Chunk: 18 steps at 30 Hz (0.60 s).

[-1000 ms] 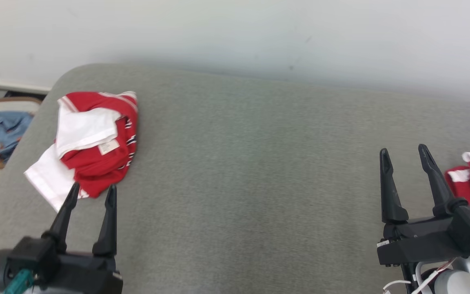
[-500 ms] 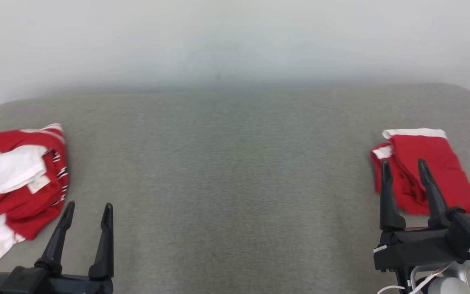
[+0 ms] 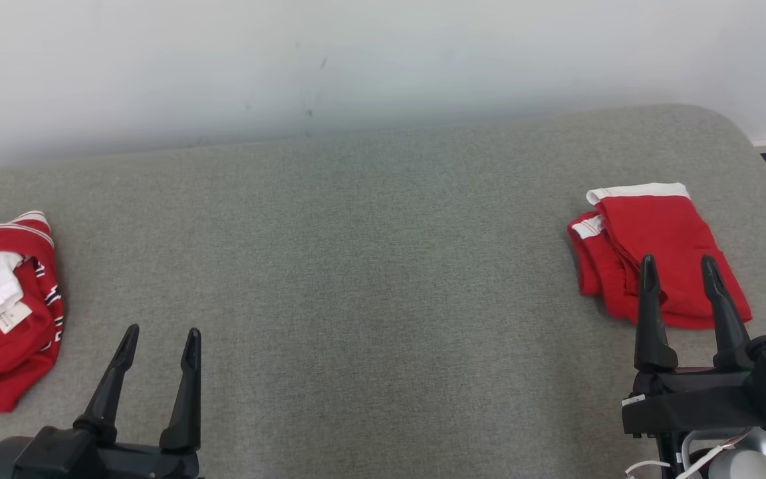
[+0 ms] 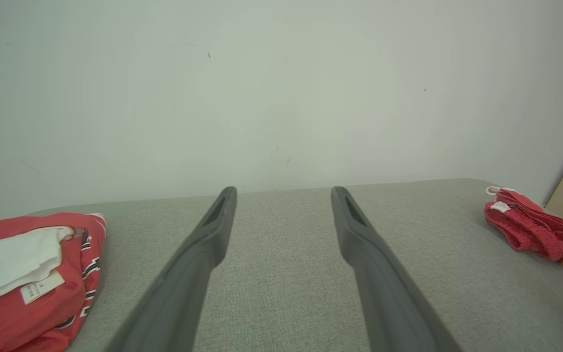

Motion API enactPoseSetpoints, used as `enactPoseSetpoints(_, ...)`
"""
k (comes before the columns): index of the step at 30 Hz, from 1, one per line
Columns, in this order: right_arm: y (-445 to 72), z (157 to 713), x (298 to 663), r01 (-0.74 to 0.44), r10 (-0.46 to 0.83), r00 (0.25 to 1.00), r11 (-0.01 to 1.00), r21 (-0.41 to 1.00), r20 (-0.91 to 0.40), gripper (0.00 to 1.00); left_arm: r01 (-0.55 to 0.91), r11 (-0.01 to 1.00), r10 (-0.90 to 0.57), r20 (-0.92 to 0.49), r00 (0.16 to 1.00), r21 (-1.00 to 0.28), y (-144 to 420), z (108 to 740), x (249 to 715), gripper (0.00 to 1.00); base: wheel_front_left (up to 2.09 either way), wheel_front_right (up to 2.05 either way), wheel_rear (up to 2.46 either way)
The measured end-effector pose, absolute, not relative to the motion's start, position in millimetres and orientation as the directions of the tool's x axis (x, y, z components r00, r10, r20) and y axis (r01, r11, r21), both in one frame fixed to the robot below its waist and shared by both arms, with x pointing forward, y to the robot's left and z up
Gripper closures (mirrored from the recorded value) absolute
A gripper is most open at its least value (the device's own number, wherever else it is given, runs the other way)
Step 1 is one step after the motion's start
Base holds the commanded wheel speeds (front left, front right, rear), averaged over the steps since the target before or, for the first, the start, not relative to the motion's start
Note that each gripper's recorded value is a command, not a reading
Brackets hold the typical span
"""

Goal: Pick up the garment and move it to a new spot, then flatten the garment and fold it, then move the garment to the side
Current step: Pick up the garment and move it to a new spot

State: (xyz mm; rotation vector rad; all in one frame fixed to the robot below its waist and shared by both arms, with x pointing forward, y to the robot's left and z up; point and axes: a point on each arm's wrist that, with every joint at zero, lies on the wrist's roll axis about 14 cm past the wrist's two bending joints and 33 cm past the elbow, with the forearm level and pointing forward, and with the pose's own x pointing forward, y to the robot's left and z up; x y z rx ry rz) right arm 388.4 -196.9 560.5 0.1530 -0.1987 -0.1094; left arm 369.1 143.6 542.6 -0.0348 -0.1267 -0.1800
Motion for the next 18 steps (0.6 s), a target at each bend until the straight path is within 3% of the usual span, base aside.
enactPoseSetpoints(11,-177.9,556.5,402.5,0.037,-0.067,0.981,0.986,0.163,0.185,0.00,0.123,0.992,-0.117,0.122,0.986,-0.041,155.4,543.6,369.3,0.00,0.00,0.00,0.00)
enactPoseSetpoints(18,-140.6,560.8,418.4,-0.084,0.050,0.978,0.983,0.164,0.203,0.00,0.048,0.998,-0.044,0.093,0.995,-0.040,176.7,538.6,358.2,0.00,0.00,0.00,0.00)
